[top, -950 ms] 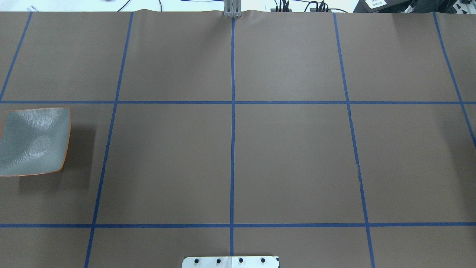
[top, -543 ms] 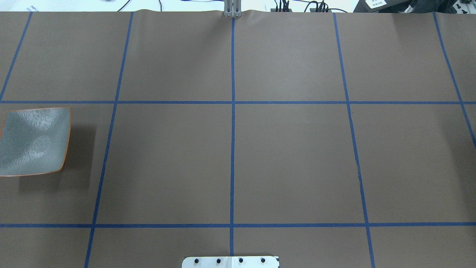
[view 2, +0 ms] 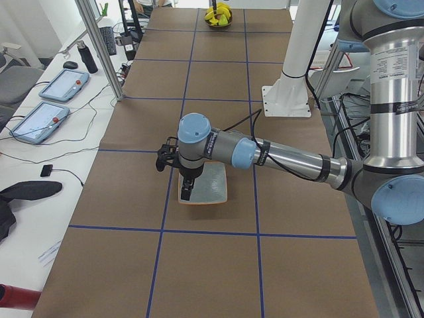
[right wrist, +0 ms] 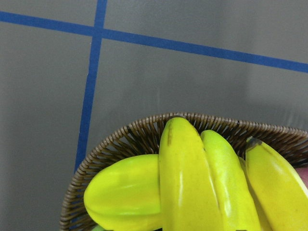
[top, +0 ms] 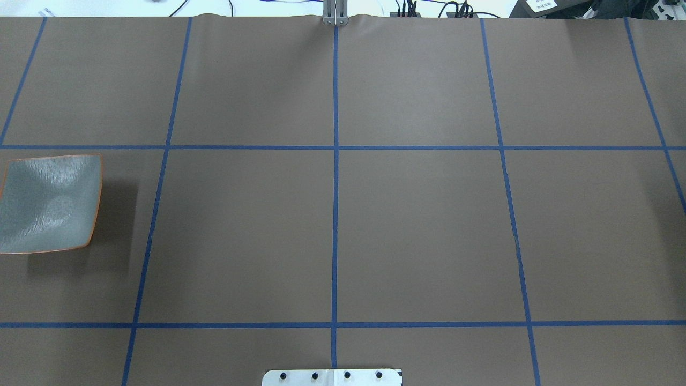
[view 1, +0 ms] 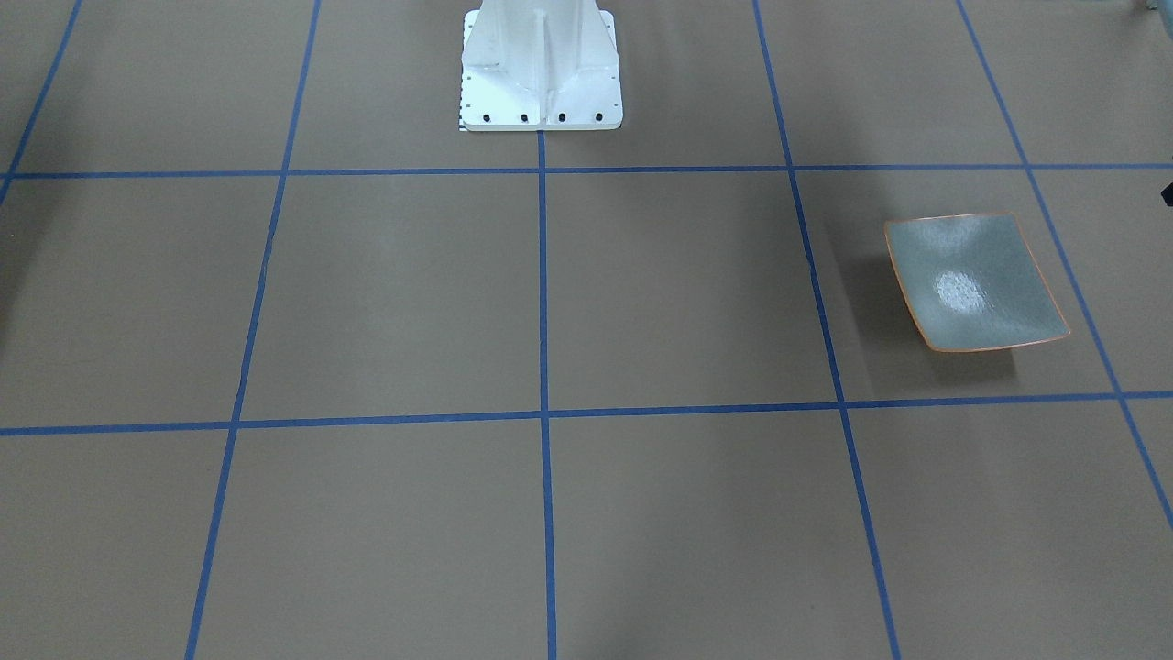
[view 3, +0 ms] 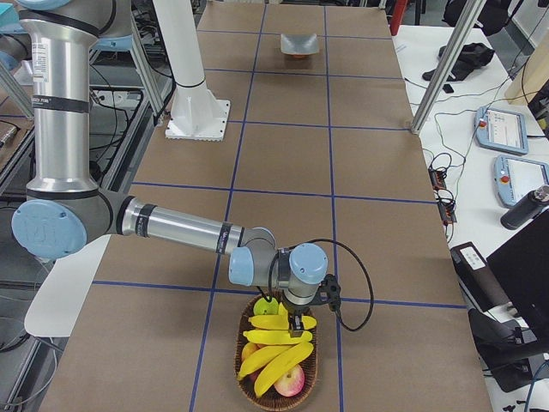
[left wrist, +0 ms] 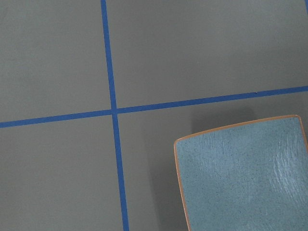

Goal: Transfer all bananas from basket to plate

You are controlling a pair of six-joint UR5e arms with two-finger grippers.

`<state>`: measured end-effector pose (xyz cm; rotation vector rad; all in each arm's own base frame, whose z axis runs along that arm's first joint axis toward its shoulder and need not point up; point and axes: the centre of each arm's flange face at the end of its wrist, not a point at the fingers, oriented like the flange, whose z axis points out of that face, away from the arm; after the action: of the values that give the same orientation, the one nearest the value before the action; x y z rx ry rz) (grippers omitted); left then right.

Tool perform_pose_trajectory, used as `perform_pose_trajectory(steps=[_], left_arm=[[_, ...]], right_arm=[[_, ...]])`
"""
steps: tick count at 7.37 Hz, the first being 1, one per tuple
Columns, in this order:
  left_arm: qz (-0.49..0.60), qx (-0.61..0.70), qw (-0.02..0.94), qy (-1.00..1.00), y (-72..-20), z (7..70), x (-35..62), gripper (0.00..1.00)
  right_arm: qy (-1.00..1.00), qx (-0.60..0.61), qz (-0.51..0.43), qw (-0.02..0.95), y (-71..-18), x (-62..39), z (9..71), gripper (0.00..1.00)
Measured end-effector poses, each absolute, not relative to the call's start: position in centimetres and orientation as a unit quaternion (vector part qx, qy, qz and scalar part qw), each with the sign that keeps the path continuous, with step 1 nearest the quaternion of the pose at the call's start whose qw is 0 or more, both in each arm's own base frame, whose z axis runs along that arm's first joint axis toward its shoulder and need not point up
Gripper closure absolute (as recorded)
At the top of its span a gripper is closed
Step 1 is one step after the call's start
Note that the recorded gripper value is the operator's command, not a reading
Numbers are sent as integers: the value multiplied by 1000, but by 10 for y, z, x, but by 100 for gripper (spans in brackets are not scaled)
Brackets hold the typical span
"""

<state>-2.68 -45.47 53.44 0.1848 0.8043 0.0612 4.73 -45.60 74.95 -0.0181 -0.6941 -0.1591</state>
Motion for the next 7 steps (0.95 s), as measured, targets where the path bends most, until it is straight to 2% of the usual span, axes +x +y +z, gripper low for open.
perform_pose_trajectory(steps=[3, 4, 5, 6, 7], left_arm=[[30, 84, 908, 410, -453, 533, -25, 0], [29, 77, 900, 429, -452, 534, -22, 0], [26, 72, 895, 440, -451, 534, -21, 0], [24, 69, 893, 444, -451, 533, -21, 0], [23, 68, 892, 446, -451, 533, -20, 0]], right_arm=[[-340, -15, -76, 937, -454, 47, 756, 18], [-340, -18, -75, 937, -453, 47, 759, 29], [-340, -20, -74, 937, -452, 48, 761, 62], [-340, -20, -74, 937, -452, 47, 762, 100], [-341, -20, -74, 937, -454, 47, 761, 100]])
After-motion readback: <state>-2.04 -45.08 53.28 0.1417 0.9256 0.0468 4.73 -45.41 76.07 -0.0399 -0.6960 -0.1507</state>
